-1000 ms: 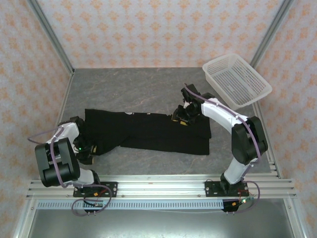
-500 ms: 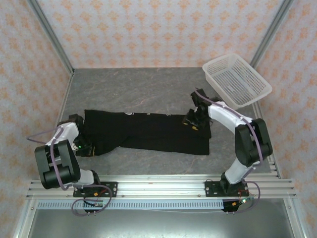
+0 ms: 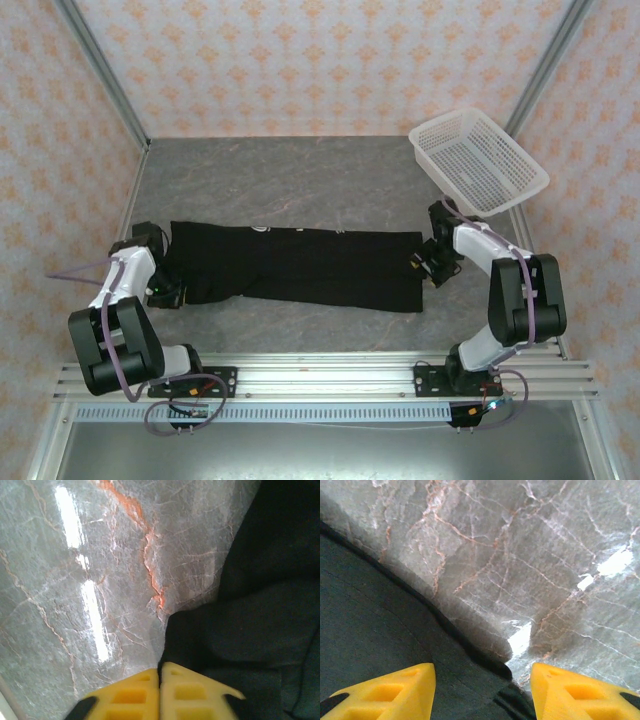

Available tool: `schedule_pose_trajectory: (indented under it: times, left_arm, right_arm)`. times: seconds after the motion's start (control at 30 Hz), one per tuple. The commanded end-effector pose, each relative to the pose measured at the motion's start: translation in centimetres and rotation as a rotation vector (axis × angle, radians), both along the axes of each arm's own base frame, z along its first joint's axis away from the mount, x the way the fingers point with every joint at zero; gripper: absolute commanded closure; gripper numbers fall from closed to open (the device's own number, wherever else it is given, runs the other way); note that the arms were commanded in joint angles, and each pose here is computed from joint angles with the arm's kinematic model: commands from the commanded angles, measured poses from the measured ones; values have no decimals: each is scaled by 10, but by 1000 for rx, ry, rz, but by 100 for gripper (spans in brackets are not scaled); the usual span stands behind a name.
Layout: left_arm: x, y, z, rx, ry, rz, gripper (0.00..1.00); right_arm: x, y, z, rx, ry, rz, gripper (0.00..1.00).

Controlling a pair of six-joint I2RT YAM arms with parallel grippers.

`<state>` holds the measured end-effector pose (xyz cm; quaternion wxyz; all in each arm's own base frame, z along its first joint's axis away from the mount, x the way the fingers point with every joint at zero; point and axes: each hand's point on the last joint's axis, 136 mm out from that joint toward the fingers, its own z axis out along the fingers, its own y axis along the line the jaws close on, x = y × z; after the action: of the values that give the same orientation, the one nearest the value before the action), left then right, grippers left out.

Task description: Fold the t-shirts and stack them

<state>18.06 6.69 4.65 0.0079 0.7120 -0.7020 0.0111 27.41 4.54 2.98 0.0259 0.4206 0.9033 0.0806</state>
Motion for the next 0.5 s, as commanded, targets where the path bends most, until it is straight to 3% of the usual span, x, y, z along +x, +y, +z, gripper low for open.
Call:
schedule_pose_trajectory:
  times: [0.0,0.1,0.2,0.47]
  left_arm:
    - [-14,-5,4,-9,57,-35,60]
    - [0,-1,24,38,-11,-42,47]
    - [19,-1,35,53,-32,-78,42]
    - [58,-24,11,0,-26,-105,32]
  right_arm:
    - [3,-6,0,-21,-13,-26,48]
    - [7,-7,10,-33,-47,-13,48]
    - [10,-6,17,-35,-66,12,48]
    - [8,-2,15,-19,-60,37,49]
